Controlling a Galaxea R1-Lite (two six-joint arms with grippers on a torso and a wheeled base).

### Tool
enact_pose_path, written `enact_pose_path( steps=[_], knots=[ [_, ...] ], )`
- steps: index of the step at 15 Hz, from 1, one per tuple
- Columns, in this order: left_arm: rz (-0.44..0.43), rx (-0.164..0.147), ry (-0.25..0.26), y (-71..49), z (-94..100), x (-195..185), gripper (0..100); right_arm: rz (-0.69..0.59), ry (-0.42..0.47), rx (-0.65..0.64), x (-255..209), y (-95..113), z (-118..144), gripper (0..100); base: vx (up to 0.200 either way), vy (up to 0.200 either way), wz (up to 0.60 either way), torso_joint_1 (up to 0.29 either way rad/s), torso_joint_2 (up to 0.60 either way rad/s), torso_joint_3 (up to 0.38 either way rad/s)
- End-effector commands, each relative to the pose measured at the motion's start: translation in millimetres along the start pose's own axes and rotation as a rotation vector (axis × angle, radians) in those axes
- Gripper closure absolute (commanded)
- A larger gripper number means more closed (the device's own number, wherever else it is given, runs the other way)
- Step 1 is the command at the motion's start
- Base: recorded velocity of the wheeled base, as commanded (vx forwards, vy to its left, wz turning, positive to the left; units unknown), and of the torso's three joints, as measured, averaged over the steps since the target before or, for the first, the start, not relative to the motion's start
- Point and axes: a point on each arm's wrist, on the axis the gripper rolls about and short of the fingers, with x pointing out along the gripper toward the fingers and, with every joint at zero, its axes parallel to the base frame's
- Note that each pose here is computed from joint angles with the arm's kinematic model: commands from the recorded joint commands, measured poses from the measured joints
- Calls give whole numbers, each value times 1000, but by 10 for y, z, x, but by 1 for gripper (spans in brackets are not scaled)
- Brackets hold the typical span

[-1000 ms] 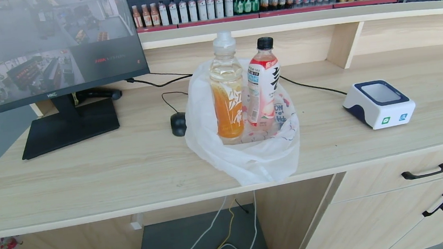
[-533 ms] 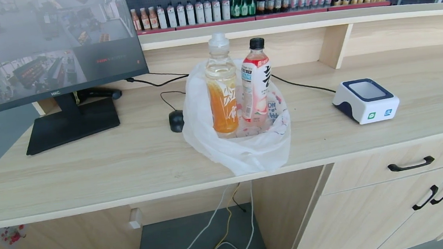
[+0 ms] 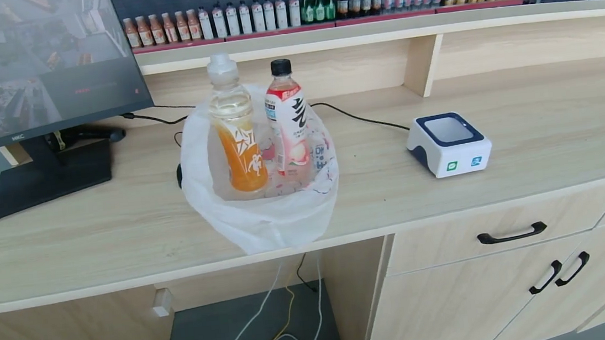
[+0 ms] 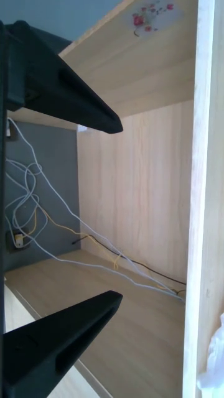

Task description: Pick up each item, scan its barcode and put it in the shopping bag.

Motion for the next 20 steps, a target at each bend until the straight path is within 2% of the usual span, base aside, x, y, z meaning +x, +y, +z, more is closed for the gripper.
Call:
enact_pose_path(
  steps=[1, 13, 20],
  knots=[
    [-1, 0, 0, 0, 0, 0, 0, 0, -1, 0, 0, 0, 1, 0, 0, -200, 0, 2, 2, -2],
    [1, -3, 0, 0, 0, 0, 0, 0, -1, 1, 0, 0, 1, 0, 0, -200, 0, 2, 0, 2],
    [-1, -2, 0, 0, 0, 0, 0, 0, -1, 4, 0, 0, 1, 0, 0, 0, 0, 0, 0, 0]
  ],
)
